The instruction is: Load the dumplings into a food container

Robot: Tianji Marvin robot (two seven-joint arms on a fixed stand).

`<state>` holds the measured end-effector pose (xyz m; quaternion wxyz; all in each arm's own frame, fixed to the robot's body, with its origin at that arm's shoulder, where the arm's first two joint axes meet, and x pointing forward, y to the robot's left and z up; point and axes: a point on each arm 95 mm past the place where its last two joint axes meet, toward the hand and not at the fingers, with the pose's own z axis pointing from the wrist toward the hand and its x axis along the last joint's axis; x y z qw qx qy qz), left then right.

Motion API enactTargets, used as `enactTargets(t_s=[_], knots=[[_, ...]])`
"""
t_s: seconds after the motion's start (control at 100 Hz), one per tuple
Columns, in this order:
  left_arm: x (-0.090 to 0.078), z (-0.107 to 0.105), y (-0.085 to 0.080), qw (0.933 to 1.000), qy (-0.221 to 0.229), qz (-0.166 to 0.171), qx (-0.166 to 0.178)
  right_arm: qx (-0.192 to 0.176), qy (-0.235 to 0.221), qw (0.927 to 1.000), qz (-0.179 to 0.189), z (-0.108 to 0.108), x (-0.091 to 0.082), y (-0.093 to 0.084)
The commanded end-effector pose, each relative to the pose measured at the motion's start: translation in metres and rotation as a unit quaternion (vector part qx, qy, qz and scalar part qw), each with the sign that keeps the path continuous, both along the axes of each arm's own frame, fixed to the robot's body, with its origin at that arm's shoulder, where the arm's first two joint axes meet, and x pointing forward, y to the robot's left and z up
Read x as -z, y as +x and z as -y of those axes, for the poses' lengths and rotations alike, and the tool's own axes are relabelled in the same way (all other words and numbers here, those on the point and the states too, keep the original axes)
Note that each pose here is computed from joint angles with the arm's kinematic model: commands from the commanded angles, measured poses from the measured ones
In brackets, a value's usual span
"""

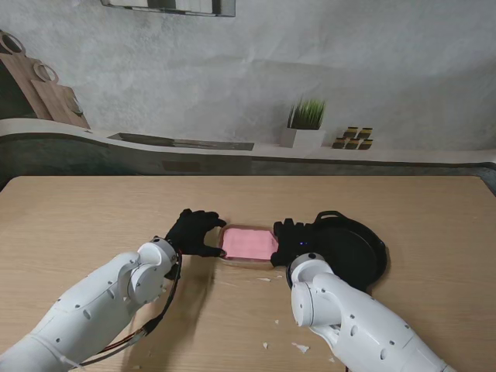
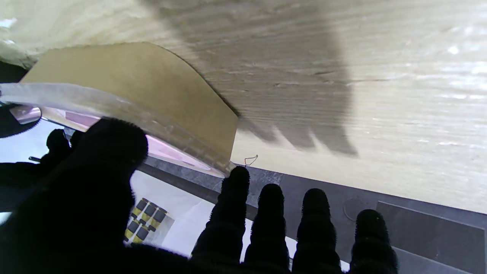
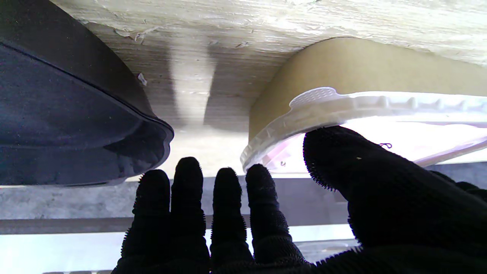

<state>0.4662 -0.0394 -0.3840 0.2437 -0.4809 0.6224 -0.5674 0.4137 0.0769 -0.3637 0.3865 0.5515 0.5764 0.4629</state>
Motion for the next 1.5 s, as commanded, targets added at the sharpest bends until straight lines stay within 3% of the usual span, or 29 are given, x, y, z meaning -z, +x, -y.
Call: enactTargets(t_s=[0.0,0.38,0.73,0.88,0.99,1.11,1.19,1.28,1.4,1.49], knots=[[0.028,-0.006,-0.016,0.9987,0.030,-0.042,0.005,-0.005,-0.007,0.9989,-0.045,0.001,0.027,-0.016],[0.028,-0.006,-0.017,0.9987,0.033,-0.038,0.004,-0.015,-0.031,0.9979,-0.056,0.002,0.029,-0.015],[-0.007,-0.001,-0.015,0.9975,-0.063,0.012,-0.031,-0.043,0.013,0.9989,0.009,0.005,-0.003,-0.002],[-0.020,-0.001,-0.016,0.9957,-0.082,0.021,-0.036,-0.049,0.034,0.9975,0.038,0.010,-0.018,0.002],[-0.031,-0.001,-0.023,0.9887,-0.136,0.028,-0.056,-0.050,0.072,0.9946,0.056,0.017,-0.029,0.000],[-0.046,-0.002,-0.043,0.9751,-0.209,0.028,-0.067,-0.065,0.150,0.9843,0.067,0.025,-0.036,-0.012],[-0.051,-0.005,-0.060,0.9686,-0.239,0.028,-0.065,-0.058,0.236,0.9679,0.062,0.029,-0.040,-0.025],[-0.054,-0.008,-0.082,0.9590,-0.273,0.020,-0.071,-0.055,0.305,0.9497,0.048,0.035,-0.044,-0.040],[-0.050,-0.011,-0.107,0.9495,-0.301,0.012,-0.087,-0.053,0.365,0.9289,0.032,0.041,-0.047,-0.061],[-0.046,-0.012,-0.123,0.9439,-0.315,0.007,-0.099,-0.058,0.388,0.9193,0.029,0.044,-0.045,-0.075]])
